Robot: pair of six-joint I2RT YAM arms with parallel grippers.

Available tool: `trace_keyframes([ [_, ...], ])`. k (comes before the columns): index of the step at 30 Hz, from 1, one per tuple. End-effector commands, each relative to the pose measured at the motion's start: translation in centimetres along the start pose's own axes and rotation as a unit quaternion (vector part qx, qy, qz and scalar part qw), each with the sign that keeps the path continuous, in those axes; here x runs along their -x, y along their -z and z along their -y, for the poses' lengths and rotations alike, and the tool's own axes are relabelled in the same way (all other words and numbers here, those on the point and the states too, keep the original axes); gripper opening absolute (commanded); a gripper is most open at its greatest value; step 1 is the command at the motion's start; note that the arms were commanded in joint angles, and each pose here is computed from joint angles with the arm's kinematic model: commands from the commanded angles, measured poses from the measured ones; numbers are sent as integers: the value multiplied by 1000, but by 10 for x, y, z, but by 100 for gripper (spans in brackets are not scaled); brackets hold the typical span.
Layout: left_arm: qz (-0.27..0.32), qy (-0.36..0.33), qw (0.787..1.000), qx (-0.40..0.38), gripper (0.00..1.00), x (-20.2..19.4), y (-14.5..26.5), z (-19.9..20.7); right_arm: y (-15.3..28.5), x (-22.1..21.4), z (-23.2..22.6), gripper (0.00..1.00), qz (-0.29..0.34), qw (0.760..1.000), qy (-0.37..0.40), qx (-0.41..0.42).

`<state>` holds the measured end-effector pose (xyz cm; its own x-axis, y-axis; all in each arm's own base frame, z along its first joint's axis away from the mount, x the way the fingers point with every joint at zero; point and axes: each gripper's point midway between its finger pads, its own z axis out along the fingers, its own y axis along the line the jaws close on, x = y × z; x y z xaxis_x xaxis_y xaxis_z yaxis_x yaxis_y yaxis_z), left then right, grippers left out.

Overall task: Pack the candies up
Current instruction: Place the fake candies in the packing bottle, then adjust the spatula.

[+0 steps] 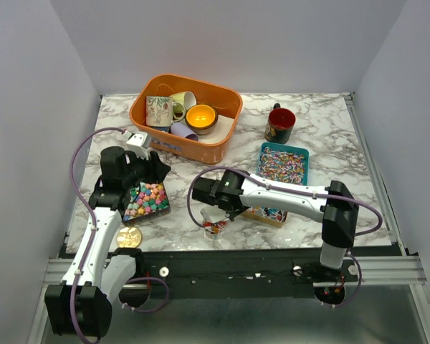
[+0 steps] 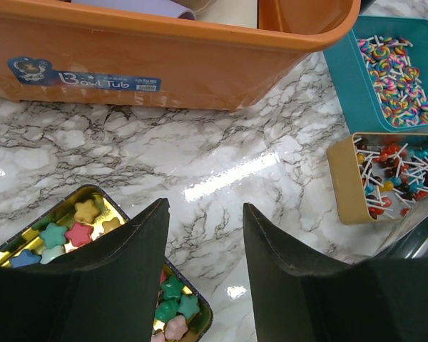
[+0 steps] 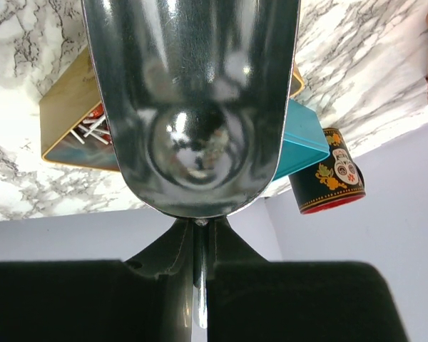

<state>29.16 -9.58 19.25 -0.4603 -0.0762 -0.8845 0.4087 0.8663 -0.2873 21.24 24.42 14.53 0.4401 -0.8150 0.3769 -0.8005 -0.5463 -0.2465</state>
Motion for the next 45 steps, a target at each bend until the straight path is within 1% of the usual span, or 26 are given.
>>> trace_keyframes([
  [1, 9, 7, 999, -47, 59, 8, 2, 18, 25, -44, -24, 1, -32, 999, 0, 40],
  [3, 2, 19, 997, -75, 59, 7, 0, 26, 32, -46, -24, 1, 7, 998, -45, 42],
  [4, 7, 27, 995, -92, 60, 12, 0, 32, 33, -47, -22, 1, 37, 995, -80, 52],
  [5, 5, 31, 990, -138, 61, 13, 2, 48, 33, -46, -17, 1, 56, 991, -109, 46],
  [6, 2, 38, 986, -162, 61, 15, 1, 55, 36, -49, -15, 1, 75, 988, -129, 41],
  [7, 14, 47, 980, -191, 62, 24, 2, 65, 33, -50, -13, 1, 94, 983, -150, 45],
  [9, -3, 58, 969, -242, 62, 30, 1, 81, 31, -48, -2, 1, 125, 975, -181, 14],
  [12, -22, 70, 958, -278, 62, 35, -4, 94, 25, -39, 12, 1, 156, 963, -219, -9],
  [15, -35, 70, 956, -283, 62, 35, -13, 95, 30, -28, 29, 1, 179, 954, -240, -17],
  [17, -55, 68, 950, -299, 62, 29, -16, 104, 31, -25, 41, 1, 187, 950, -250, -19],
  [18, -65, 66, 948, -306, 62, 27, -21, 107, 40, -26, 52, 1, 200, 944, -260, -30],
  [21, -84, 64, 939, -327, 62, 22, -26, 122, 30, -26, 63, 1, 190, 944, -271, -16],
  [25, -102, 63, 941, -317, 63, 14, -39, 125, 33, -27, 84, 1, 209, 933, -291, -28],
  [28, -107, 65, 945, -301, 63, 11, -50, 122, 36, -27, 87, 1, 213, 933, -288, -33],
  [36, -119, 80, 943, -299, 60, 12, -71, 119, 55, -23, 89, 1, 256, 923, -284, -39],
  [38, -116, 78, 937, -320, 49, 15, -71, 125, 61, -24, 91, 1, 265, 920, -287, -48],
  [39, -124, 93, 932, -329, 43, 13, -71, 126, 62, -25, 91, 1, 265, 919, -288, -49],
  [40, -117, 90, 922, -358, 30, 17, -68, 133, 61, -25, 91, 1, 264, 919, -289, -49],
  [42, -115, 100, 911, -383, 19, 18, -65, 140, 62, -26, 90, 1, 266, 918, -289, -54],
  [43, -108, 115, 904, -398, 7, 22, -62, 144, 59, -26, 88, 1, 266, 918, -289, -48],
  [44, -110, 118, 893, -420, 2, 22, -56, 149, 57, -26, 88, 1, 269, 917, -290, -47],
  [45, -111, 123, 886, -433, 0, 22, -52, 152, 60, -28, 87, 1, 275, 914, -293, -53],
])
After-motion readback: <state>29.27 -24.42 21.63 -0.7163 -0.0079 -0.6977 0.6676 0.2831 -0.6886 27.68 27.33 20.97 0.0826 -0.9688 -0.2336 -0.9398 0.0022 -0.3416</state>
